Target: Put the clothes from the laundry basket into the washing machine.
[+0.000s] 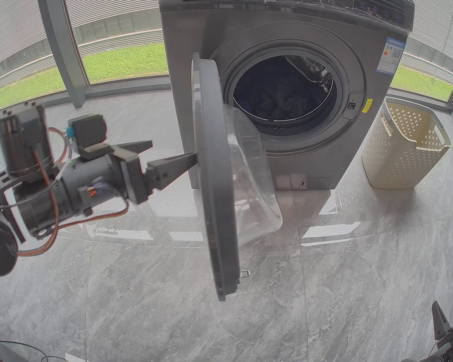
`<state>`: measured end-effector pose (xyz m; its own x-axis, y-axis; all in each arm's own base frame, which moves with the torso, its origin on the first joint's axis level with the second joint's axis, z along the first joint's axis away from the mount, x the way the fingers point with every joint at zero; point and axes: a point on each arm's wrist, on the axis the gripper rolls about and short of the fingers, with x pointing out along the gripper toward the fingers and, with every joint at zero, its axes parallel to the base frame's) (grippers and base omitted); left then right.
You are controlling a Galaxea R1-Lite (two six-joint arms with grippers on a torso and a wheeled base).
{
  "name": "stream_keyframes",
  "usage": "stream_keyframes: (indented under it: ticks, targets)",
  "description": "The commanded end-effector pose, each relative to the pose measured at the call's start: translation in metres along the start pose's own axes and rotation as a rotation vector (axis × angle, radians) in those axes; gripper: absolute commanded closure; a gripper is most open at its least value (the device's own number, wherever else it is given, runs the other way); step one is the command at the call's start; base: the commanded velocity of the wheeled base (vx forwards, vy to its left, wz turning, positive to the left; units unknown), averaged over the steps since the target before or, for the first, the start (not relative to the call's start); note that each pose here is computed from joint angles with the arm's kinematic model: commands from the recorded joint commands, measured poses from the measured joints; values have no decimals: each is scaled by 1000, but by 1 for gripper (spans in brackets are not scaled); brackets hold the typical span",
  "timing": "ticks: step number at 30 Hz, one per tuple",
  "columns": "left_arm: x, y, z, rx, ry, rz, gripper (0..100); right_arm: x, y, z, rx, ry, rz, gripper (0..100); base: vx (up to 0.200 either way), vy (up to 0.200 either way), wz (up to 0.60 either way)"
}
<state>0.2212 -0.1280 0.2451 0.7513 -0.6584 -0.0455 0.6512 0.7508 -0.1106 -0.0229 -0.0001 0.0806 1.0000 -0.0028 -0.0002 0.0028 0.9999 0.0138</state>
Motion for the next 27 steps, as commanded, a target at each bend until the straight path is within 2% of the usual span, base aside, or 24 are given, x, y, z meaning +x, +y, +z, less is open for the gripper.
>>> stream_keyframes:
  ticks: [1, 2, 3, 5, 6, 8, 15, 17, 21, 25, 27]
  targets:
    - [56, -14, -6, -7, -7, -36, 0, 0, 0, -5, 0, 0, 1, 0, 0, 0, 0]
    - [56, -14, -6, -7, -7, -36, 0, 0, 0, -5, 0, 0, 1, 0, 0, 0, 0]
    - [88, -14, -4, -10, -58, -24, 0, 0, 0, -5, 0, 0, 1, 0, 0, 0, 0]
    - [98, -16, -5, -19, -65, -31, 0, 0, 0, -5, 0, 0, 1, 0, 0, 0, 0]
    - [115, -16, -4, -44, -80, -35, 0, 0, 0, -5, 0, 0, 1, 0, 0, 0, 0]
    - [130, -14, -4, -64, -96, -26, 0, 0, 0, -5, 0, 0, 1, 0, 0, 0, 0]
    - [173, -5, 6, -84, -196, 67, 0, 0, 0, -5, 0, 0, 1, 0, 0, 0, 0]
    - [190, -1, 9, -124, -242, 104, 0, 0, 0, -5, 0, 0, 1, 0, 0, 0, 0]
    - [207, 4, 11, -168, -290, 181, 0, 0, 0, -5, -2, 0, 1, 0, 0, 0, 0]
    - [207, 6, 11, -192, -269, 211, 0, 0, 0, -5, 0, 0, 0, 0, 0, 0, 0]
    - [199, 4, 17, -214, -262, 215, 0, 0, 0, -5, 0, 0, 1, 0, 0, 0, 0]
